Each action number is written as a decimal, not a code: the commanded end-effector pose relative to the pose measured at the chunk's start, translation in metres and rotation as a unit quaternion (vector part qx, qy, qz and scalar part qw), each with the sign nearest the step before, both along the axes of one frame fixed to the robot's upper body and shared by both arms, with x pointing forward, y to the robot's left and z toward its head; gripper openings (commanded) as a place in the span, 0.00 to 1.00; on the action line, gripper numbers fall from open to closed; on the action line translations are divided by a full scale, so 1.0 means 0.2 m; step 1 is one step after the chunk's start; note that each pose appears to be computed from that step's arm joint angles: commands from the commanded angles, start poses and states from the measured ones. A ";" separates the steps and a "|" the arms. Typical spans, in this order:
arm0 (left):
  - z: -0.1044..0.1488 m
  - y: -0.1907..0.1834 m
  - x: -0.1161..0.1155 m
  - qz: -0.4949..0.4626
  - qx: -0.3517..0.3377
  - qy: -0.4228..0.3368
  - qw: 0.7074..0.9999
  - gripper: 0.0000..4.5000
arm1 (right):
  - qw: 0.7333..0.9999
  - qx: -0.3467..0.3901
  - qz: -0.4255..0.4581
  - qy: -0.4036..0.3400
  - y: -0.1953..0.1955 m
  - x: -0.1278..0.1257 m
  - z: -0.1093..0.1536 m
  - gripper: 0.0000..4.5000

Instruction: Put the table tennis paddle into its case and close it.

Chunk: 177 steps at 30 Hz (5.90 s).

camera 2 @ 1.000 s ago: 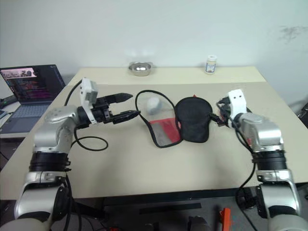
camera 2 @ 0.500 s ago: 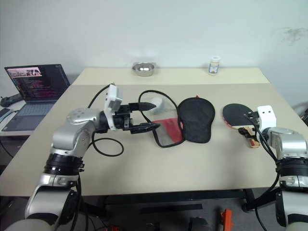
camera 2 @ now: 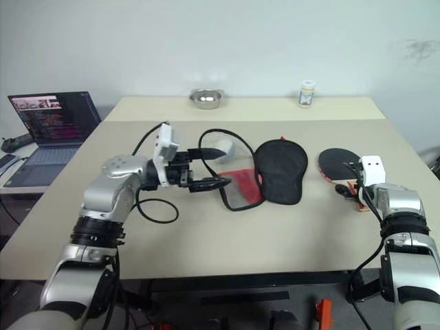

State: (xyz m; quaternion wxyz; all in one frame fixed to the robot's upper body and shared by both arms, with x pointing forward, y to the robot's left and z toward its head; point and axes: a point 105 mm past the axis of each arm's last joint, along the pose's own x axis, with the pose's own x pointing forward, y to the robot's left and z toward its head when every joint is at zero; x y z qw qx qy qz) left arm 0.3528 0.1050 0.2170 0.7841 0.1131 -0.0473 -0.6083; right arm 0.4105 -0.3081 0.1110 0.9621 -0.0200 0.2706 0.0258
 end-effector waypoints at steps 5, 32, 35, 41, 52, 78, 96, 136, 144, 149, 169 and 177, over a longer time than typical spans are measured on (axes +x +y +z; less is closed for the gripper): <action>0.07 0.04 0.01 0.015 0.002 -0.034 0.999 1.00 | 0.999 -0.002 -0.030 -0.017 -0.04 0.02 0.01 0.86; 0.20 0.32 0.01 0.116 0.009 -0.053 0.992 1.00 | 0.977 0.137 0.052 -0.153 0.91 -0.02 0.36 0.24; 0.19 0.33 0.01 0.118 0.012 -0.054 0.991 1.00 | 0.980 0.137 0.042 -0.138 0.92 -0.01 0.28 0.24; 0.15 0.35 0.03 0.123 0.018 -0.057 0.991 1.00 | 0.983 0.133 0.019 -0.128 0.94 0.03 0.20 0.24; 0.11 0.39 0.05 0.127 0.020 -0.058 0.990 1.00 | 0.984 0.133 -0.019 -0.113 0.94 0.08 0.10 0.24; -0.15 0.50 0.17 0.206 0.072 -0.001 0.976 1.00 | 0.916 -0.013 0.354 -0.187 0.97 -0.42 0.50 0.99; -0.29 0.18 0.41 0.215 0.110 0.006 0.970 0.01 | 0.887 -0.044 0.441 -0.131 0.69 -0.69 0.62 1.00; 0.27 0.08 0.25 0.078 -0.048 -0.112 0.990 0.01 | 0.986 -0.005 0.127 -0.107 0.46 0.00 0.29 1.00; 0.36 0.09 0.12 0.081 -0.064 -0.140 0.985 0.01 | 0.990 0.002 0.112 -0.085 0.46 0.09 0.14 1.00; 0.35 0.10 0.11 0.084 -0.059 -0.136 0.985 0.01 | 0.989 0.008 0.119 -0.087 0.50 0.13 0.13 1.00; 0.26 0.15 0.14 0.100 -0.023 -0.117 0.988 0.00 | 0.980 -0.001 0.200 0.008 0.69 0.13 -0.11 0.37; 0.13 0.25 0.08 0.075 0.013 -0.052 0.996 0.00 | 0.964 0.057 0.260 -0.007 0.85 0.14 -0.04 0.00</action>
